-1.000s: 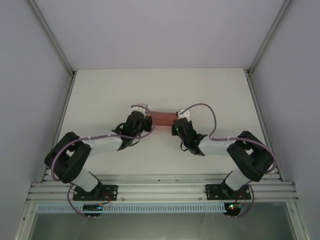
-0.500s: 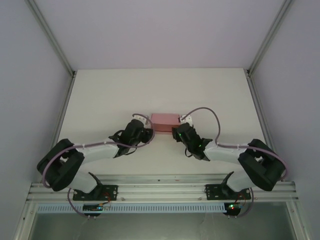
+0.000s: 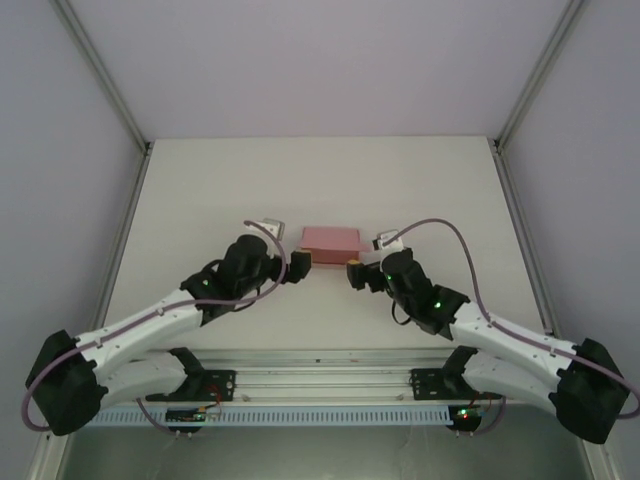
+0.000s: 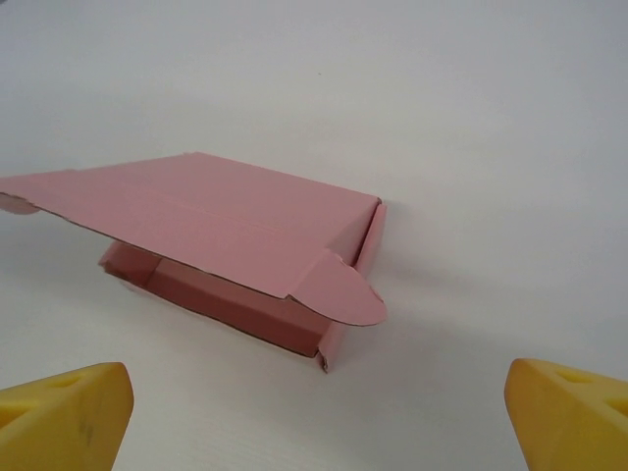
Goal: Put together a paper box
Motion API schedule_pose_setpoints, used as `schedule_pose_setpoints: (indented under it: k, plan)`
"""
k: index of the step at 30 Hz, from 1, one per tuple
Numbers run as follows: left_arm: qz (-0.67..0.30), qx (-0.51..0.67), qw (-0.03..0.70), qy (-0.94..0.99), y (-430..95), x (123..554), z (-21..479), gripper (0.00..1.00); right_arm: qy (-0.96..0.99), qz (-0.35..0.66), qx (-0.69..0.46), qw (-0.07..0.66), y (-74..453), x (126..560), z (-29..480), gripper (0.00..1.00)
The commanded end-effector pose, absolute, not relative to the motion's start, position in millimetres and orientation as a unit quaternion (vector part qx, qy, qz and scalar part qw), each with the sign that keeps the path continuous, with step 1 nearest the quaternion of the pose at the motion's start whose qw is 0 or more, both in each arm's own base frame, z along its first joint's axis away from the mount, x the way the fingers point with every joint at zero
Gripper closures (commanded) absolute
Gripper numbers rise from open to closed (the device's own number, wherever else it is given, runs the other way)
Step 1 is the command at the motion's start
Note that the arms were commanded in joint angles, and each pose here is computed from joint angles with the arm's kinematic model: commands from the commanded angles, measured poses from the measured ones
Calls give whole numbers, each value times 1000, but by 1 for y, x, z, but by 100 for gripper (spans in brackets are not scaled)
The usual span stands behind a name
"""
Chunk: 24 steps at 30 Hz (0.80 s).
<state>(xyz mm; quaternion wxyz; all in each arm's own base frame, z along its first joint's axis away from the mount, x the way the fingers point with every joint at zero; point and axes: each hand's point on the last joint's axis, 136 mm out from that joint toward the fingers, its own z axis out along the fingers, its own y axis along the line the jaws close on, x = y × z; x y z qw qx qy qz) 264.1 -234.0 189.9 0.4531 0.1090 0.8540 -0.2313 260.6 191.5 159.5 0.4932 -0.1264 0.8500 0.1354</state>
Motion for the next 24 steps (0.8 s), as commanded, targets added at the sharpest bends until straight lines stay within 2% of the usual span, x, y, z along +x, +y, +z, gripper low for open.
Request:
schedule_pose_setpoints:
  k: [1,5,8,13,17,19,24]
  plan:
    - [-205,56,440,872,-221,278,207,0,854,134,-155,478,196,266,178,1]
    - [-215,15,392,894,-219,304,200,0,873,146,-107,452,195,296,191,1]
    - [-232,17,366,901,-228,323,187,0,890,170,-75,417,197,321,181,1]
    - [-295,30,304,905,-252,350,157,0,914,189,-59,355,206,349,139,1]
    - [-334,31,243,910,-265,359,121,1,927,197,-59,313,209,353,106,2]
    - [-355,32,214,910,-271,358,104,5,931,200,-62,299,210,350,93,4]
    - [-386,40,171,906,-282,349,78,25,943,191,-50,269,202,335,58,7]
